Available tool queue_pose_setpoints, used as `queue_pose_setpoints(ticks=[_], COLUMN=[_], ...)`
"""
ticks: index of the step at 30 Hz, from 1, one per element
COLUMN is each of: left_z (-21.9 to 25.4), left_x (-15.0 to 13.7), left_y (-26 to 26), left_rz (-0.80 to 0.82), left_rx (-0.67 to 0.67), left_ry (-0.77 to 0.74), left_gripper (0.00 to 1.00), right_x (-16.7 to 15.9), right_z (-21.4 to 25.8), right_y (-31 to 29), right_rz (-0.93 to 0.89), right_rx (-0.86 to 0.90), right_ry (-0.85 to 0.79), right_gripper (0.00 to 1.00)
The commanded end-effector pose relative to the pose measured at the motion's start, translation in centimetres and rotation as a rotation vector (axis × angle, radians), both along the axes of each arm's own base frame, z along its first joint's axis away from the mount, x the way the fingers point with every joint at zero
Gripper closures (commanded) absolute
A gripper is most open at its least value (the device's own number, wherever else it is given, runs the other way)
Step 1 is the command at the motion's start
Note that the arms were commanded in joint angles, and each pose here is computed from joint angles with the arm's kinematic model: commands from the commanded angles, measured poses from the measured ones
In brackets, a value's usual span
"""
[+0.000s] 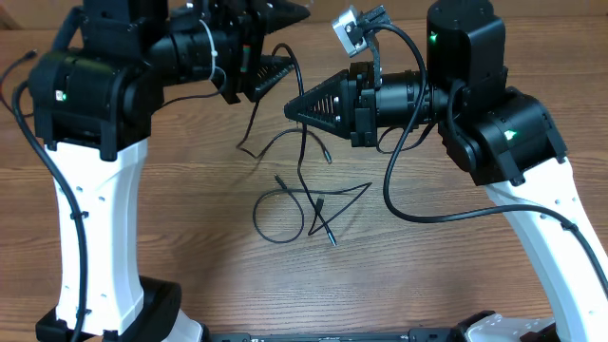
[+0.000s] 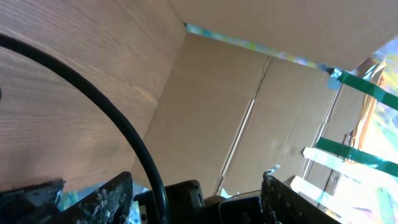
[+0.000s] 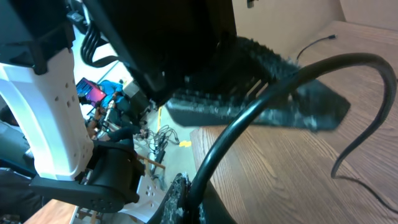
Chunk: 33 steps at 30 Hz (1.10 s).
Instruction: Untangle cables
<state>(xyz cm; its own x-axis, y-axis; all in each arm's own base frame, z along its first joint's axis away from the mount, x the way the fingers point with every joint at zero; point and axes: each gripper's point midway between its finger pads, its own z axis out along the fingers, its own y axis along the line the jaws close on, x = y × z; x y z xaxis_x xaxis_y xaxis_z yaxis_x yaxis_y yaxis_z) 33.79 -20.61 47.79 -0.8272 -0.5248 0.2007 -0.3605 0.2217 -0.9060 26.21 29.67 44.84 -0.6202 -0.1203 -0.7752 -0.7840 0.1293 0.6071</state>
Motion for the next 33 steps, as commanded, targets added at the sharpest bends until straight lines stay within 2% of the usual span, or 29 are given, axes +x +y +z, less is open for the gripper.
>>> queue_pose_setpoints(ticks=[1,6,11,17,22,28,31,32,33], left_z=[-0.1,-0.5,-0.7,-0.6,-0.7,-0.6,-0.7,-0.7,-0.7], left_x=[0.2,0.0,-0.1,-0.2,-0.2,-0.6,-0.7,-0.7,-0.7], left_y=[-0.4,-0.4,-0.4,-0.4,-0.4,-0.6,-0.6,-0.6,-0.6], left_rz=[0.008,0.007,0.007,0.004,0.003,-0.019,-0.019,-0.019,-0.019], left_rx=[-0.006,-0.001,0.002,0.0,0.002,-0.01,-0.01,-0.009,-0.009], left_ry=[0.02,0.04,0.05,0.05,0.055,0.065,0.067,0.068,0.068], left_gripper=[0.35,0.53,0.59,0.73,0.76,0.87,0.96,0.96,0.96], right_x=[0.1,0.3,0.9,0.9,0.9,1.3,1.3,1.3,1.3], right_z=[0.3,0.5,0.5,0.4,0.5,0.4,0.4,0.4,0.4], right_y=[0.1,0.1,0.0,0.0,0.0,0.0,0.0,0.0,0.0], right_rz=[-0.005,-0.016,-0.045,-0.045,-0.045,-0.067,-0.067,-0.067,-0.067], right_rx=[0.001,0.003,-0.003,-0.003,-0.002,-0.009,-0.009,-0.009,-0.009], right_ry=[-0.03,-0.042,-0.053,-0.053,-0.055,-0.059,-0.058,-0.058,-0.057], right_gripper=[0.96,0.96,0.96,0.96,0.96,0.96,0.96,0.94,0.85])
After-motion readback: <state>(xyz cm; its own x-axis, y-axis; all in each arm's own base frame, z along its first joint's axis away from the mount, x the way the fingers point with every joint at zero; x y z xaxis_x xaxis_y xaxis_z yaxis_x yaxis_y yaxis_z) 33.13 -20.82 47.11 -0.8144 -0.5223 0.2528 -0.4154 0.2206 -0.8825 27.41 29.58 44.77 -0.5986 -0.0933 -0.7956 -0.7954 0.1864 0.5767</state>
